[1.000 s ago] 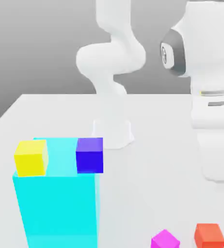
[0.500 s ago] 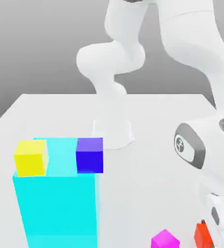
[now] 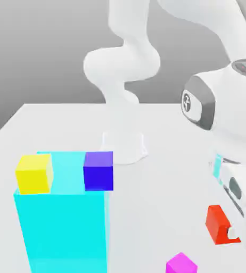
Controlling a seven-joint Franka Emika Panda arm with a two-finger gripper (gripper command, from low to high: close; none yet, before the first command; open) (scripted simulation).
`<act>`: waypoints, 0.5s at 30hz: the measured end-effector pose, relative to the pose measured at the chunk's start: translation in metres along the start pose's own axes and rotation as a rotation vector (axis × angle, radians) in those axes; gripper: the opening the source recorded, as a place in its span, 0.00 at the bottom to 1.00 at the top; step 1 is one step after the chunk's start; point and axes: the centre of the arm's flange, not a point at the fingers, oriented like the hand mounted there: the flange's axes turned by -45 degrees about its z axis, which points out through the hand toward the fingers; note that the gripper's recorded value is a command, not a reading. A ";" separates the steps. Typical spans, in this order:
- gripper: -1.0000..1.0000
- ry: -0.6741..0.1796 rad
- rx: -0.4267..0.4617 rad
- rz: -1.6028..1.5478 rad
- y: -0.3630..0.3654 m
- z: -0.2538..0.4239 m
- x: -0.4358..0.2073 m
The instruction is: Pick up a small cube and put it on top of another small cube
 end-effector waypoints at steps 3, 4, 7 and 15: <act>0.00 0.001 -0.002 -0.053 -0.006 -0.044 -0.046; 0.00 0.000 -0.003 -0.074 -0.010 -0.058 -0.059; 0.00 -0.007 -0.004 -0.138 -0.025 -0.097 -0.098; 0.00 -0.035 0.001 -0.268 -0.077 -0.146 -0.180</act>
